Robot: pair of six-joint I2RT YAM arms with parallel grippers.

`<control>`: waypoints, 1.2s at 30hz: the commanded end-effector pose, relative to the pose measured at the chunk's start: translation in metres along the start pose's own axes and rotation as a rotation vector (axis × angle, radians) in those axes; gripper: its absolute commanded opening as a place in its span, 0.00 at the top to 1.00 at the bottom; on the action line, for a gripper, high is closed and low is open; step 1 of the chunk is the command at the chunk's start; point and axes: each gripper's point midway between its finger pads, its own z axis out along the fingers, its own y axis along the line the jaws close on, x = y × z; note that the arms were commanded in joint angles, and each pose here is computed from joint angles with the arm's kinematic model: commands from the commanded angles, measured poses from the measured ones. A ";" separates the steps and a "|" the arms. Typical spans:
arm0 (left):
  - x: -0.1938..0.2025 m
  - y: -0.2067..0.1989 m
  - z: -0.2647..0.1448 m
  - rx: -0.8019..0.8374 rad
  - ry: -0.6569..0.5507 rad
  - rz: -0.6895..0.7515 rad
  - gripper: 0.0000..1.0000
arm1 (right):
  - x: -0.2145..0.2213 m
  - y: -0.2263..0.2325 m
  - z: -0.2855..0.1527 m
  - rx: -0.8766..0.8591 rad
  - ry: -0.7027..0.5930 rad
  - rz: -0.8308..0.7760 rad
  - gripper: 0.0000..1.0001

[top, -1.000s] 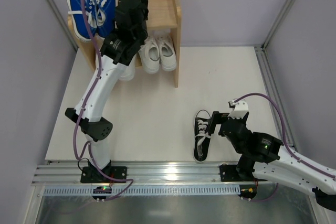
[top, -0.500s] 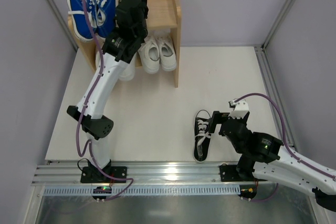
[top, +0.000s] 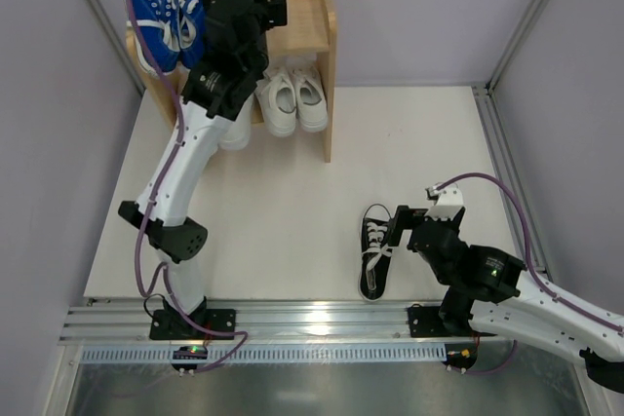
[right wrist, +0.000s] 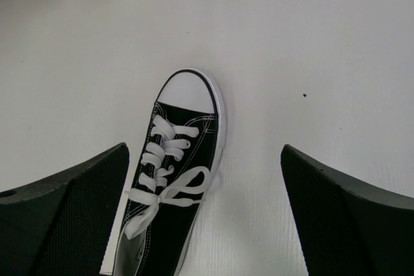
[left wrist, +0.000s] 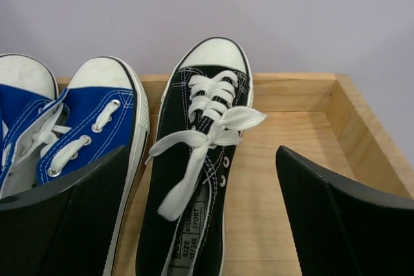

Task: Place and organize the shoes onto the shoe shelf

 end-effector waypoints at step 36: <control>0.390 -0.247 -0.435 0.738 0.886 -0.035 0.01 | -0.037 -0.070 -0.039 0.213 -0.151 0.311 0.00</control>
